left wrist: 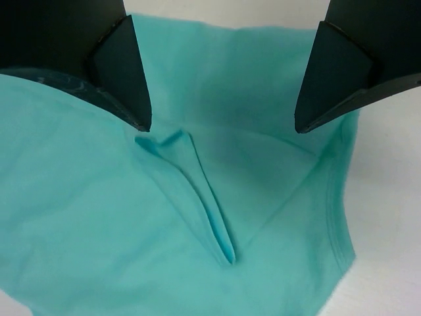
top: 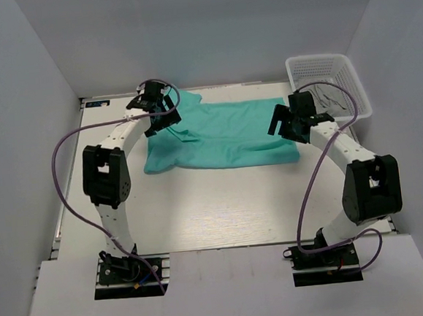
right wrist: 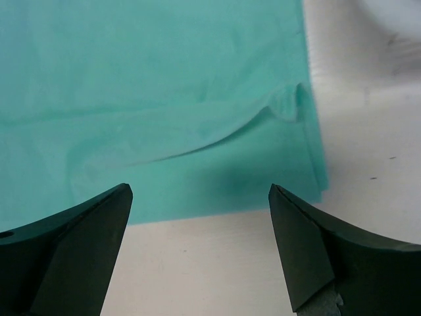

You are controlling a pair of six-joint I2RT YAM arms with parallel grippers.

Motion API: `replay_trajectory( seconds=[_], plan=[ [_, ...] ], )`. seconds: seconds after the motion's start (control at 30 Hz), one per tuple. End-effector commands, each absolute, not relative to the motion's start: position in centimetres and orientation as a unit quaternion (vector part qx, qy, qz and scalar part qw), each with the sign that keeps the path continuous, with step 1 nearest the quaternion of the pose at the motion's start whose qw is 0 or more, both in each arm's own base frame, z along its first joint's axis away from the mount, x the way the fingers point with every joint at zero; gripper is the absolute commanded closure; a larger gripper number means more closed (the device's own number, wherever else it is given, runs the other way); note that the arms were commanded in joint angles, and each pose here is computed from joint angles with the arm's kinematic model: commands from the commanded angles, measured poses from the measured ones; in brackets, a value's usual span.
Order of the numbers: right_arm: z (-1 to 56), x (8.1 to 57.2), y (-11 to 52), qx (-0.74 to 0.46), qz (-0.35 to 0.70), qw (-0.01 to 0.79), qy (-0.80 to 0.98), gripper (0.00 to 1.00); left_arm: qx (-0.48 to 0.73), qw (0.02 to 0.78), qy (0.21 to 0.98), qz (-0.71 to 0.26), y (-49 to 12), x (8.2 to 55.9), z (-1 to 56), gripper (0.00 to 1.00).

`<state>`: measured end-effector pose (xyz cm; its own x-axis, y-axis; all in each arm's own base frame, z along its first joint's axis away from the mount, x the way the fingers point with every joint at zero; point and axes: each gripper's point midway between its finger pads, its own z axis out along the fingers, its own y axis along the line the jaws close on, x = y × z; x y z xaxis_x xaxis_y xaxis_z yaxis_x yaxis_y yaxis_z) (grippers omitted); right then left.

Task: Fold and stack the t-shirts
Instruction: Fold the flattened tshirt in 1/3 of the way

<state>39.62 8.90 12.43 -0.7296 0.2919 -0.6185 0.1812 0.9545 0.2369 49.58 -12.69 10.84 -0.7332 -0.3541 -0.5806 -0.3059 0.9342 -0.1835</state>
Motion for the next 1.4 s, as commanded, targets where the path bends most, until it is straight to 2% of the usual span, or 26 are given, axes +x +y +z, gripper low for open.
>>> replay_trajectory(
  seconds=[0.0, 0.27, 0.47, 0.6, 0.8, 0.93, 1.07, 1.23, 1.37],
  plan=[
    [9.9, 38.8, 11.6, 0.082, 0.132, 0.32, 0.934, 0.1, -0.156, 0.315, 0.933, -0.082, -14.1, 46.2, 11.6, 0.0],
    [3.8, 36.7, 12.9, 0.083, 0.148, 0.239, 0.956, 0.1, -0.201, 0.233, 0.951, -0.034, -11.3, 41.9, 2.9, 0.0],
    [0.2, 34.8, 10.7, 0.104, 0.092, 0.202, 0.969, 0.1, -0.219, 0.146, 0.964, 0.027, -9.3, 37.8, -2.4, 0.0],
    [-0.9, 33.3, 9.5, 0.116, 0.07, 0.192, 0.972, 0.1, -0.247, 0.12, 0.959, 0.07, -6.9, 34.7, -3.5, 0.0],
    [-1.5, 28.6, 9.8, 0.109, 0.088, 0.162, 0.977, 0.1, -0.262, 0.101, 0.957, 0.073, -6.0, 29.7, -2.4, 0.0],
    [-0.8, 24.3, 11.0, 0.072, 0.128, 0.154, 0.977, 0.1, -0.269, 0.122, 0.952, 0.083, -4.8, 27.5, -0.5, 0.0],
    [0.6, 22.3, 11.7, 0.039, 0.145, 0.167, 0.975, 0.1, -0.254, 0.15, 0.955, 0.001, -7.8, 28.2, 2.4, 0.0],
    [5.4, 24.6, 13.7, -0.01, 0.19, 0.232, 0.954, 0.1, -0.23, 0.243, 0.938, -0.094, -10.2, 31.9, 6.5, 0.0],
    [7.7, 26.6, 13.5, -0.009, 0.177, 0.267, 0.947, 0.1, -0.19, 0.258, 0.936, -0.145, -12.8, 33.5, 8.6, 0.0]
  ],
)
